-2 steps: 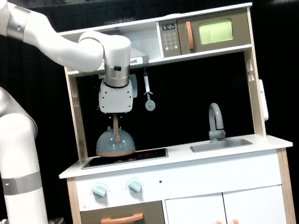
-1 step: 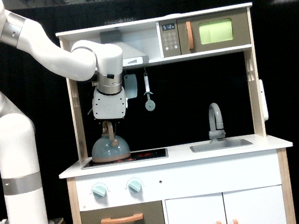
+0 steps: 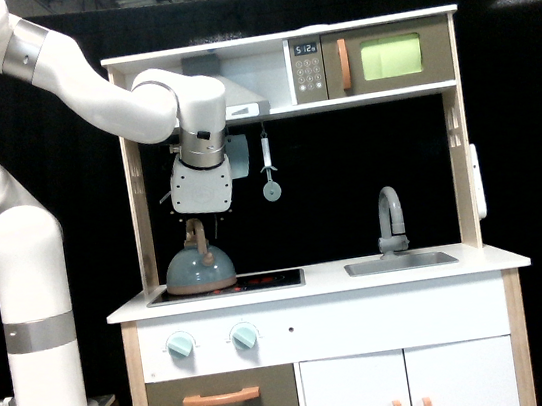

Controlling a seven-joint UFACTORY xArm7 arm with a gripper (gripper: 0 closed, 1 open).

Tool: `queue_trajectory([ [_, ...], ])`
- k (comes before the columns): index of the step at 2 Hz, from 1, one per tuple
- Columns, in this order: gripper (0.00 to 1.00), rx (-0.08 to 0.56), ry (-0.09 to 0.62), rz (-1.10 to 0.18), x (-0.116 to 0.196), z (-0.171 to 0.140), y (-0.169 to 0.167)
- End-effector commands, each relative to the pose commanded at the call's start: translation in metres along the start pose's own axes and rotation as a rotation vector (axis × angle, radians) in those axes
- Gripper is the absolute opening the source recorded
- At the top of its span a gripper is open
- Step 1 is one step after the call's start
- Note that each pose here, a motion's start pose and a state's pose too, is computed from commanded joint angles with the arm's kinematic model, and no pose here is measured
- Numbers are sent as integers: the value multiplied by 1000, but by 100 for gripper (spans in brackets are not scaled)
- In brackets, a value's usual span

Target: Place the teapot on the stove

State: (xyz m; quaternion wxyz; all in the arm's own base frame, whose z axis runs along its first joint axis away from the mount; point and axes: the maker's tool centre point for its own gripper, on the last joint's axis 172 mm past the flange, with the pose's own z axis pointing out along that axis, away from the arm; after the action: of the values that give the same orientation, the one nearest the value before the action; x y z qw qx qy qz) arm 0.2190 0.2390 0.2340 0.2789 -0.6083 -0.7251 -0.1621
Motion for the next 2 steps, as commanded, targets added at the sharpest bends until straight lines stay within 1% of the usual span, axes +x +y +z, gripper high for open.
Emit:
queue_trajectory([
  [1, 100, 0, 0, 0, -20, -77, -10],
  [2, 100, 0, 0, 0, -35, -121, 18],
])
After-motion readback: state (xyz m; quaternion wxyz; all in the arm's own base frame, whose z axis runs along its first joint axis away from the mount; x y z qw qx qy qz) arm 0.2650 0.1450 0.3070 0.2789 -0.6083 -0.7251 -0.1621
